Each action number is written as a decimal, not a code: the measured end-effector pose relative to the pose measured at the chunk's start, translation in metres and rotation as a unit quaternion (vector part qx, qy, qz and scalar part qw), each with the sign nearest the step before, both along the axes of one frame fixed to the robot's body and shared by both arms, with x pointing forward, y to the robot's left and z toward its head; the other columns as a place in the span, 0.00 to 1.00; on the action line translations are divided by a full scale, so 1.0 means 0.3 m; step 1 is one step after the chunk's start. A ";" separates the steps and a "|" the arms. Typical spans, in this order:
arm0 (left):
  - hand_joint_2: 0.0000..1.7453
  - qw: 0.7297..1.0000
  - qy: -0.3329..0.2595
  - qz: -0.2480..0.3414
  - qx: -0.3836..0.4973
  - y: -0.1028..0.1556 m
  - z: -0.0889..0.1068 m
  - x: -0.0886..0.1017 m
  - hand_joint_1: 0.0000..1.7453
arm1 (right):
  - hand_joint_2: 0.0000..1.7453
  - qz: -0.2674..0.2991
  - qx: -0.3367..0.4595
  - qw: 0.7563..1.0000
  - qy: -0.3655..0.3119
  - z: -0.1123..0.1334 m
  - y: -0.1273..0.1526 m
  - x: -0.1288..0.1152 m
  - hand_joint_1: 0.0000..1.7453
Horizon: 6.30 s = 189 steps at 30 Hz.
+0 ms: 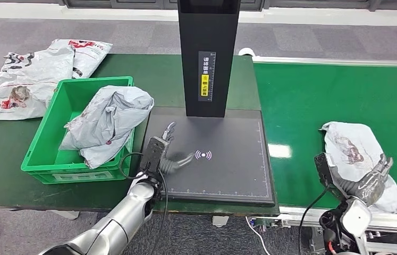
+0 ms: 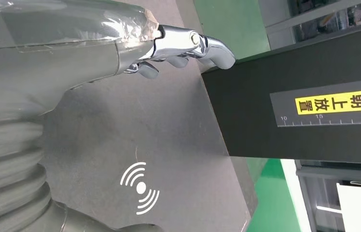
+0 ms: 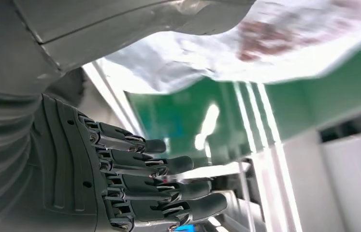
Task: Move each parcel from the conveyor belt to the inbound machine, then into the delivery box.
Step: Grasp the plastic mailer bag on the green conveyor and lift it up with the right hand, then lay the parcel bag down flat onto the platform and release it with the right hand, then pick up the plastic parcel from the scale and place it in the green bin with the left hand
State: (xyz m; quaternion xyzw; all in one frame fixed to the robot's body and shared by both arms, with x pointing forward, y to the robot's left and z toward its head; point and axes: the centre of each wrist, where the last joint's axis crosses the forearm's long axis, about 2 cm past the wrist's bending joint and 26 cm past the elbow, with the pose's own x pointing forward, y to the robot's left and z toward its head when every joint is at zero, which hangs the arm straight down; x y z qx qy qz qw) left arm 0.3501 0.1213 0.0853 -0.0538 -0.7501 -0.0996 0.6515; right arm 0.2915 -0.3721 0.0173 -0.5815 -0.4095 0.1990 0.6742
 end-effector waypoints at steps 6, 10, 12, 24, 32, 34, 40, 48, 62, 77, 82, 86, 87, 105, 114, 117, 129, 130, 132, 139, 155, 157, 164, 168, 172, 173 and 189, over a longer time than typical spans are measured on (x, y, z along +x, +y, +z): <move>1.00 1.000 0.000 -0.002 0.000 0.006 -0.003 0.000 0.00 | 1.00 -0.042 0.019 0.991 0.125 -0.045 -0.020 -0.008 0.00; 1.00 1.000 -0.001 -0.004 0.000 0.010 -0.002 0.002 0.00 | 1.00 -0.046 0.027 0.980 0.190 -0.060 -0.024 -0.009 0.00; 1.00 1.000 -0.001 -0.007 -0.001 0.013 -0.001 0.003 0.00 | 1.00 -0.045 0.034 0.971 0.232 -0.068 -0.025 -0.010 0.00; 1.00 1.000 0.005 -0.019 -0.003 0.025 -0.004 0.006 0.00 | 1.00 -0.009 0.093 0.920 0.380 -0.086 -0.019 -0.009 1.00; 1.00 1.000 0.007 -0.017 0.000 0.036 -0.008 0.007 0.00 | 1.00 -0.005 0.098 0.930 0.354 -0.082 -0.029 -0.007 1.00; 1.00 1.000 0.008 -0.016 0.000 0.037 -0.008 0.006 0.00 | 1.00 -0.004 0.099 0.932 0.350 -0.082 -0.029 -0.007 1.00; 1.00 1.000 0.008 -0.016 0.000 0.038 -0.008 0.006 0.00 | 1.00 -0.002 0.100 0.932 0.349 -0.084 -0.028 -0.009 1.00; 1.00 1.000 0.007 -0.002 0.003 0.049 -0.016 -0.001 0.00 | 1.00 0.028 0.101 0.962 0.251 -0.078 -0.020 -0.006 1.00; 1.00 0.998 -0.004 0.062 0.025 0.092 -0.032 -0.025 0.00 | 1.00 0.188 0.092 0.957 -0.199 0.192 0.303 0.101 1.00; 1.00 0.998 -0.012 0.055 0.024 0.084 0.007 0.009 0.00 | 1.00 0.373 0.126 0.913 -0.110 0.265 0.645 0.005 1.00; 1.00 0.998 -0.014 0.053 0.023 0.084 0.012 0.015 0.00 | 1.00 0.388 0.131 0.909 -0.081 0.252 0.671 -0.005 1.00; 1.00 0.998 -0.015 0.050 0.023 0.085 0.017 0.021 0.00 | 1.00 0.405 0.146 0.903 0.001 0.215 0.687 -0.021 1.00; 1.00 0.998 -0.015 0.049 0.023 0.085 0.018 0.022 0.00 | 1.00 0.410 0.146 0.900 0.022 0.198 0.689 -0.030 1.00; 1.00 0.998 -0.019 0.060 0.013 0.089 0.027 0.033 0.00 | 1.00 0.451 0.129 0.874 0.130 0.072 0.644 -0.085 0.03; 1.00 0.995 -0.047 0.088 0.010 0.098 0.032 0.025 0.00 | 1.00 0.434 0.159 0.886 0.043 0.082 0.629 -0.104 0.00; 1.00 0.994 -0.057 0.096 -0.003 0.098 0.038 0.022 0.00 | 1.00 0.429 0.190 0.882 -0.048 0.106 0.611 -0.100 0.00; 1.00 0.988 -0.099 0.118 -0.034 0.088 0.066 0.019 0.00 | 1.00 0.373 0.337 0.838 -0.215 0.144 0.533 -0.083 0.00; 1.00 0.987 -0.101 0.117 -0.032 0.088 0.068 0.019 0.00 | 1.00 0.370 0.353 0.830 -0.222 0.147 0.532 -0.080 0.00; 1.00 0.987 -0.108 0.116 -0.025 0.085 0.072 0.018 0.00 | 1.00 0.362 0.380 0.818 -0.233 0.153 0.529 -0.073 0.00; 1.00 0.994 -0.099 0.030 0.039 0.050 0.067 0.005 0.00 | 1.00 0.354 0.446 0.787 -0.239 0.170 0.524 -0.047 0.00; 1.00 0.909 -0.138 -0.240 0.311 -0.086 0.030 -0.040 0.00 | 1.00 0.354 0.505 0.751 -0.236 0.203 0.478 0.018 0.00; 1.00 0.899 -0.138 -0.256 0.328 -0.097 0.018 -0.050 0.00 | 1.00 0.349 0.505 0.753 -0.238 0.203 0.469 0.021 0.00; 1.00 0.885 -0.133 -0.275 0.352 -0.101 0.005 -0.049 0.00 | 1.00 0.338 0.507 0.755 -0.243 0.200 0.456 0.024 0.00; 1.00 0.882 -0.132 -0.278 0.357 -0.100 0.002 -0.048 0.00 | 1.00 0.335 0.507 0.755 -0.244 0.199 0.452 0.024 0.00; 1.00 0.880 -0.130 -0.280 0.360 -0.097 0.000 -0.045 0.00 | 1.00 0.333 0.509 0.755 -0.244 0.197 0.452 0.024 0.00; 1.00 0.880 -0.129 -0.280 0.361 -0.096 0.000 -0.045 0.00 | 1.00 0.333 0.509 0.755 -0.244 0.197 0.453 0.024 0.00; 1.00 0.879 -0.125 -0.281 0.364 -0.094 -0.005 -0.044 0.00 | 1.00 0.332 0.509 0.756 -0.243 0.196 0.453 0.025 0.00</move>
